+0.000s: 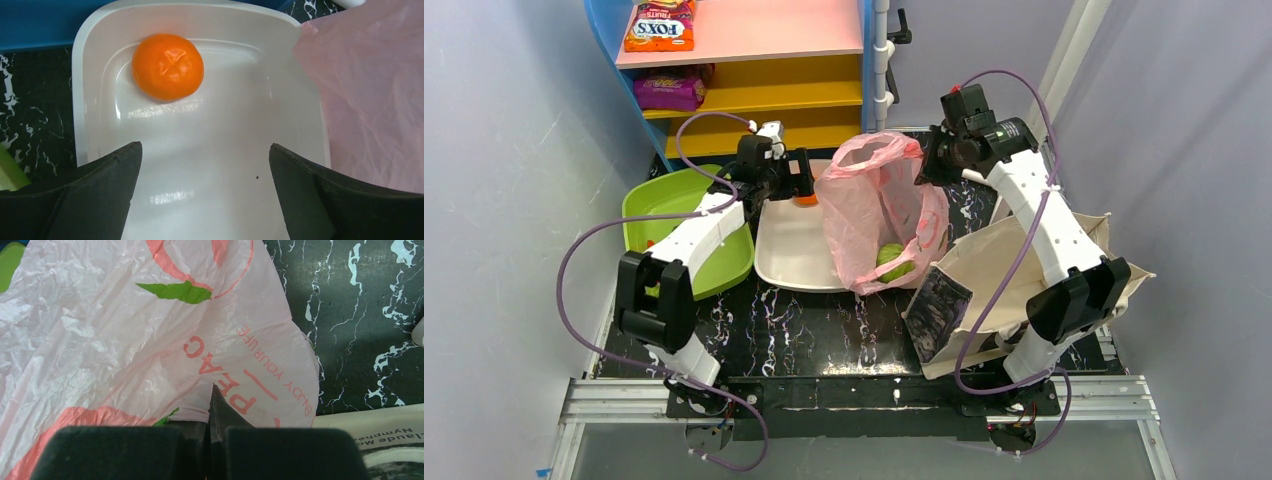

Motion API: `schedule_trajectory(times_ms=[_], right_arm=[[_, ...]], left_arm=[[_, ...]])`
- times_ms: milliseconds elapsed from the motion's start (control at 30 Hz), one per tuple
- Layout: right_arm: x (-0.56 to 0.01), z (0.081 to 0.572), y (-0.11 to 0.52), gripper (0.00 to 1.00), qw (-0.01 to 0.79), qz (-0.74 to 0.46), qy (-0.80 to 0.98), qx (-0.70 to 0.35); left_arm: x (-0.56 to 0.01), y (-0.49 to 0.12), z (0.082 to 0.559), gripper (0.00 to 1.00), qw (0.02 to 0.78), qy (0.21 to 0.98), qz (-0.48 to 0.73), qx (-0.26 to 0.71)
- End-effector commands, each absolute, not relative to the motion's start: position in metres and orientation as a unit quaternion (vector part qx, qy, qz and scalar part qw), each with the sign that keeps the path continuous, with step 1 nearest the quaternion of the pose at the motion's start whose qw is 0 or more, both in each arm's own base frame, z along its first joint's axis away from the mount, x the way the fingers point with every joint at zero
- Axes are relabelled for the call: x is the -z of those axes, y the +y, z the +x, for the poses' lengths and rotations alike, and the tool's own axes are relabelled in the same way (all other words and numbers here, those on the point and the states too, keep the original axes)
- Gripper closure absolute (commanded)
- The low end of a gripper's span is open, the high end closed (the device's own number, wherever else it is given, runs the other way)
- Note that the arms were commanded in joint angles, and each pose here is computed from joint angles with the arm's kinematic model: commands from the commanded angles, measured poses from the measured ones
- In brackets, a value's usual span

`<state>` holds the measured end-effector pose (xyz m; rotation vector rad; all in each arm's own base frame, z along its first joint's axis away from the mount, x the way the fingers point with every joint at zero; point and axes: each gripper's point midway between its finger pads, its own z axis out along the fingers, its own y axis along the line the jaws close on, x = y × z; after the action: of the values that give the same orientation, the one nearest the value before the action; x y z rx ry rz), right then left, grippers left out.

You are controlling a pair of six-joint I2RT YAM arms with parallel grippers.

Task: Place the food into the grocery bag and tie it

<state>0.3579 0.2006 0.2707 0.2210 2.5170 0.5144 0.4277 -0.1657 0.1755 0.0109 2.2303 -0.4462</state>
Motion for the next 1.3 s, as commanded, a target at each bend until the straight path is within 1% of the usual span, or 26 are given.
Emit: schedule_trajectory(times_ms=[0, 333, 633, 867, 1033, 1267], right_arm=[[-0.295, 0.36, 0.199, 0.99, 0.311, 0.096, 0.919, -0.222], [-0.3, 0.358, 0.206, 0.99, 0.312, 0.077, 0.916, -0.241], [-0.303, 0.356, 0.207, 0.99, 0.314, 0.065, 0.914, -0.247], [-0.303, 0.356, 0.209, 0.99, 0.312, 0.058, 0.914, -0.252], [-0.303, 0.356, 0.208, 0.99, 0.312, 0.056, 0.914, -0.252], [-0.3, 0.354, 0.209, 0.99, 0.305, 0.054, 0.915, -0.257]], left_arm=[[-0.18, -0.169, 0.457, 0.02, 0.452, 0.874, 0.014, 0.177], [-0.136, -0.17, 0.489, 0.02, 0.439, 0.887, 0.021, 0.143], [-0.115, -0.171, 0.504, 0.02, 0.423, 0.897, 0.028, 0.127], [-0.096, -0.162, 0.517, 0.02, 0.424, 0.901, 0.026, 0.091], [-0.085, -0.166, 0.521, 0.02, 0.417, 0.903, 0.028, 0.095], [-0.081, -0.167, 0.526, 0.02, 0.427, 0.899, 0.028, 0.092]])
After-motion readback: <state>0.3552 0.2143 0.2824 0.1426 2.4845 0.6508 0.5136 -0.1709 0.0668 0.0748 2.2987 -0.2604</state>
